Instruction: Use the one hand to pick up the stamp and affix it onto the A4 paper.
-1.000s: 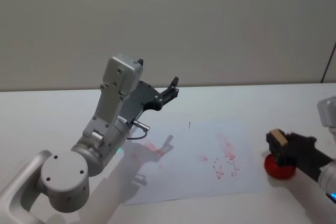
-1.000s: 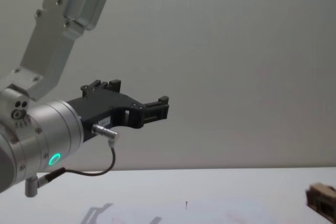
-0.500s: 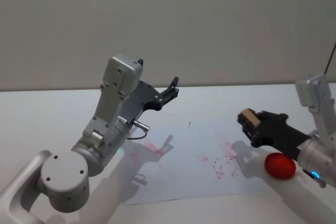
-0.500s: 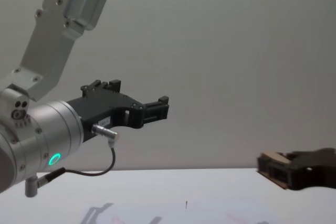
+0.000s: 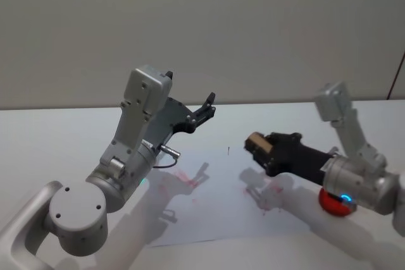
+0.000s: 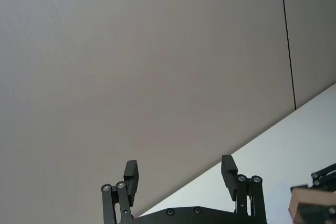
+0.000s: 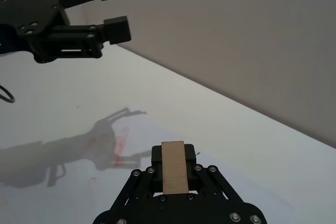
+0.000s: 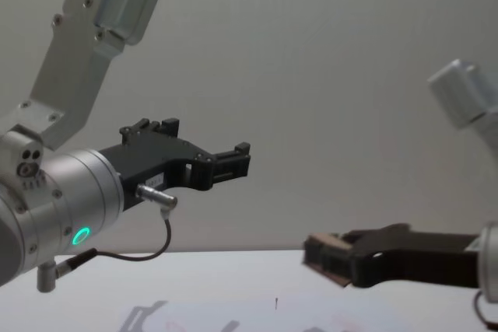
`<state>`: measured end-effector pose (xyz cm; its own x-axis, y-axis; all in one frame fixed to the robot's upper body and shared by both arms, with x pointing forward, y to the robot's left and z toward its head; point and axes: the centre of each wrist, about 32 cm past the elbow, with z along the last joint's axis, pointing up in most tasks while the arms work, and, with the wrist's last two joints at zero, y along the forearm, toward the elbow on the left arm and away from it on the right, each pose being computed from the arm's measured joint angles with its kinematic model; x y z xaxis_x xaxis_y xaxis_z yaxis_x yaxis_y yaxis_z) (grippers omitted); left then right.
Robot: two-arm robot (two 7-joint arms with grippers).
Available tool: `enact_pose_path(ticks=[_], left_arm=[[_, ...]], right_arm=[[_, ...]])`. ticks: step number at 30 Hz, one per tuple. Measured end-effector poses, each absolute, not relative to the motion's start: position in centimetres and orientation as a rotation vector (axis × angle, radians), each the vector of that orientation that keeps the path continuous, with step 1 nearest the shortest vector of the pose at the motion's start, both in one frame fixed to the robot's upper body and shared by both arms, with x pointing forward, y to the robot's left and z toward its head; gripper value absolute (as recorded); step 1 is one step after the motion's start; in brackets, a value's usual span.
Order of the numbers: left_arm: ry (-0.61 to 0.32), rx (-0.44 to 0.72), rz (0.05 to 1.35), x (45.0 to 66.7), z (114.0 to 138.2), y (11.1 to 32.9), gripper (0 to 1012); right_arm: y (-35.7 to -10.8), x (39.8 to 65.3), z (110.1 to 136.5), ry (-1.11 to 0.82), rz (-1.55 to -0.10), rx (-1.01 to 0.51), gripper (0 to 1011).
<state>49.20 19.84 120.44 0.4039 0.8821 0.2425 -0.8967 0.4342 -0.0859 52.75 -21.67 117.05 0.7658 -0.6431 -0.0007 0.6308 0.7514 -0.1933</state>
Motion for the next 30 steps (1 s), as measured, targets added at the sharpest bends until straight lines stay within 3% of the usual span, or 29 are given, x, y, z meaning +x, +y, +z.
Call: enact_pose_path(ticks=[13, 30], left_arm=[[-0.268, 0.061, 1.124, 49.2, 120.4, 19.8, 1001], [-0.268, 0.061, 1.124, 49.2, 120.4, 19.8, 1001]], right_arm=[[-19.5, 55.3, 114.3, 0.127, -0.521, -0.279, 219], [-18.7, 55.5, 112.8, 0.154, -0.469, -0.342, 219]])
